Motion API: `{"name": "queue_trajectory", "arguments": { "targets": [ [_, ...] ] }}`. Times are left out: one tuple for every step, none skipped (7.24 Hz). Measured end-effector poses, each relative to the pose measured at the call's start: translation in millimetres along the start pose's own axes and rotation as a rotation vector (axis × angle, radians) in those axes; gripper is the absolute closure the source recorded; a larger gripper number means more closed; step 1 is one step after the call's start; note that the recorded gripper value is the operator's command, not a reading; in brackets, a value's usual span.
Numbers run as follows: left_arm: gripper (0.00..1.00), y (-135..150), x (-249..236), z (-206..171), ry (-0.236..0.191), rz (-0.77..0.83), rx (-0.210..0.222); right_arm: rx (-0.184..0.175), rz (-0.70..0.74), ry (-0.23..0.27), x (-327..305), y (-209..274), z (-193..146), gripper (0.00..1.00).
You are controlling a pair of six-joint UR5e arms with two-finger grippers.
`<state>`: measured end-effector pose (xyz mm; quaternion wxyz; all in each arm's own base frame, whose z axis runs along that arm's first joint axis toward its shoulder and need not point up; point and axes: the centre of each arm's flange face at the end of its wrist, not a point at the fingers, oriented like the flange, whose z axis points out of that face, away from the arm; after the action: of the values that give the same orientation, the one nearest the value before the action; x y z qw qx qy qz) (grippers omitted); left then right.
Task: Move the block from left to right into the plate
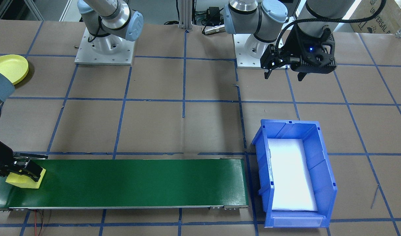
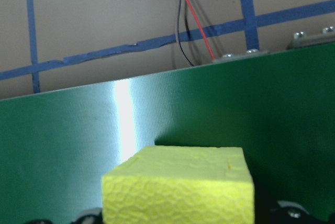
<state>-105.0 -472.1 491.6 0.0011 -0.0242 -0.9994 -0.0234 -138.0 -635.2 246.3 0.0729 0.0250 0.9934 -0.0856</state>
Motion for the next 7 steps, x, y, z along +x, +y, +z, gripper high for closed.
{"name": "queue_trajectory", "arguments": {
  "targets": [
    [0.0,0.0,0.0,0.0,0.0,0.0,0.0,-0.021,-0.057,0.102,32.4,10.0,-21.2,0.58],
    [0.0,0.0,0.0,0.0,0.0,0.0,0.0,-0.05,-0.051,0.147,77.4,32.6,-37.9,0.58],
    [0.0,0.0,0.0,0.0,0.0,0.0,0.0,-0.091,-0.036,0.149,115.9,70.6,-44.5,0.54],
    [0.0,0.0,0.0,0.0,0.0,0.0,0.0,-0.116,-0.051,0.148,133.2,115.6,-47.1,0.54],
    [0.0,0.0,0.0,0.0,0.0,0.0,0.0,-0.121,-0.066,0.167,141.9,155.0,-52.7,0.55],
    [0.0,0.0,0.0,0.0,0.0,0.0,0.0,-0.136,-0.055,0.176,157.5,189.8,-56.9,0.55],
    [0.0,0.1,0.0,0.0,0.0,0.0,0.0,-0.159,-0.046,0.162,175.2,222.2,-54.8,0.55]
  ]
}}
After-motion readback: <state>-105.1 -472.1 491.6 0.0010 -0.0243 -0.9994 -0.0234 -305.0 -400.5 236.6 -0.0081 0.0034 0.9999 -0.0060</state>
